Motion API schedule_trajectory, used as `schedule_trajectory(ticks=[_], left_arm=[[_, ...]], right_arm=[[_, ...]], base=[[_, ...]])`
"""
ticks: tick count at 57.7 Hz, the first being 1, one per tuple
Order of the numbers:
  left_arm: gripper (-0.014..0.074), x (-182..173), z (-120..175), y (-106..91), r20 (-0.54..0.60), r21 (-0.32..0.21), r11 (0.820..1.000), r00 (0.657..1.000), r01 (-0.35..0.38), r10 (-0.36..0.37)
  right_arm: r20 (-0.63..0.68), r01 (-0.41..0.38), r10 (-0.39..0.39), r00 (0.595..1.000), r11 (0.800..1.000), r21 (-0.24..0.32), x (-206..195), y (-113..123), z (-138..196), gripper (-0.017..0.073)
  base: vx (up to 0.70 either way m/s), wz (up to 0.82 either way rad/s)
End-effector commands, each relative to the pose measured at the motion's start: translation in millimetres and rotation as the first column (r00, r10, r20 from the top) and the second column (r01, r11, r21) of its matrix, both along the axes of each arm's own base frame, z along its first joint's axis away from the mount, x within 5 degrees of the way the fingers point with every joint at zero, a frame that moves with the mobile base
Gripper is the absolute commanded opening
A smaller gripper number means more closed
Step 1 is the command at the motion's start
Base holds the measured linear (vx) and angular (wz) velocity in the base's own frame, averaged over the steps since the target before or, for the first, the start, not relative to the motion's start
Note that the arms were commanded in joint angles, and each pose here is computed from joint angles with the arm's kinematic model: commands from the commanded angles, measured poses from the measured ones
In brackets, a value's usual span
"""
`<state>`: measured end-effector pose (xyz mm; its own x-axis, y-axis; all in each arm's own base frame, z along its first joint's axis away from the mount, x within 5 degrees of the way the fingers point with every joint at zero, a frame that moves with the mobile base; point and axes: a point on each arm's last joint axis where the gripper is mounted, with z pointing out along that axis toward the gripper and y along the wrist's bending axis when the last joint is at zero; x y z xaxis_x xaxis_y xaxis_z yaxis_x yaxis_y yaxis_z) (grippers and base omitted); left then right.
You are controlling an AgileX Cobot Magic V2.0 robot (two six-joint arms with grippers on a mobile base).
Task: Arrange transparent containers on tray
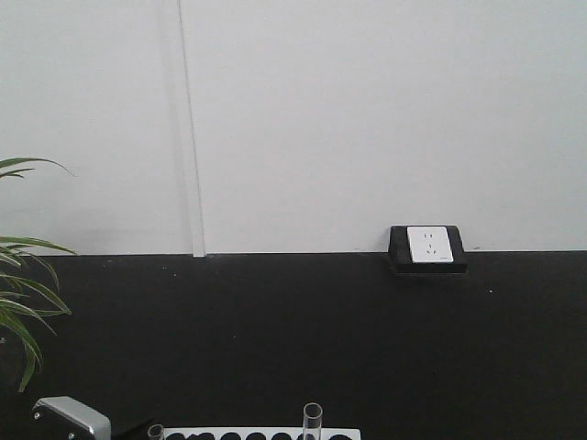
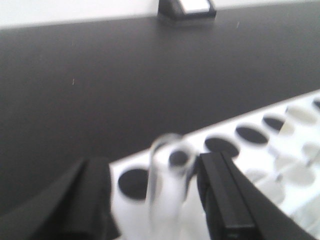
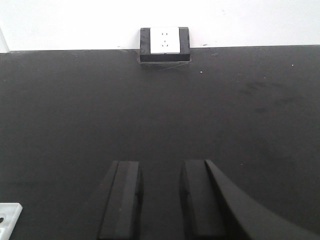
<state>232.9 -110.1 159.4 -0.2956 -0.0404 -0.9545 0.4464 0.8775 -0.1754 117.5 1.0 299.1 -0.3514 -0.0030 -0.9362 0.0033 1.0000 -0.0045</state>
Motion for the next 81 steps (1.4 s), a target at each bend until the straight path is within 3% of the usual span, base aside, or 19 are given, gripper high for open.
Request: schedule_trajectory(ticks=[1, 18, 29, 46, 66, 81], left_arm=[[0.0425, 5.1, 22.0, -4.2, 0.143, -0.077, 0.997, 0.99, 0.012, -0.001], [0.0274, 5.1, 21.1, -4.1, 0.134, -0.072, 0.997, 0.991, 0.011, -0.001], [0.0275, 6.0, 13.7, -4.4, 0.098, -0.054, 0.998, 0.995, 0.008, -0.002], [0.0293, 7.1, 14.5, -5.4, 0.129, -0.082, 0.996, 0.992, 0.014, -0.003], [0.0175, 7.1, 15.0, -5.3, 0.131, -0.084, 0.996, 0.991, 0.013, -0.002], [0.0127, 2.1, 39.4, -2.0, 0.211, -0.122, 0.992, 0.977, 0.011, 0.015]], right_arm=[[0.099, -0.008, 0.009, 0.995, 1.0, -0.004, 3.2, 0.6, 16.5, 0.0301], [0.099, -0.008, 0.009, 0.995, 1.0, -0.004, 3.2, 0.6, 16.5, 0.0301], [0.099, -0.008, 0.009, 0.995, 1.0, -0.004, 3.2, 0.6, 16.5, 0.0301], [0.099, -0.008, 0.009, 0.995, 1.0, -0.004, 3.2, 0.6, 16.5, 0.0301], [0.099, -0.008, 0.009, 0.995, 1.0, -0.004, 3.2, 0.6, 16.5, 0.0301], [0.103, -0.009, 0.009, 0.995, 1.0, -0.004, 3.3, 0.6, 16.8, 0.0299]], base=[[0.0, 0.0], [0.0, 0.0], [0.0, 0.0], [0.0, 0.0], [0.0, 0.0], [0.0, 0.0]])
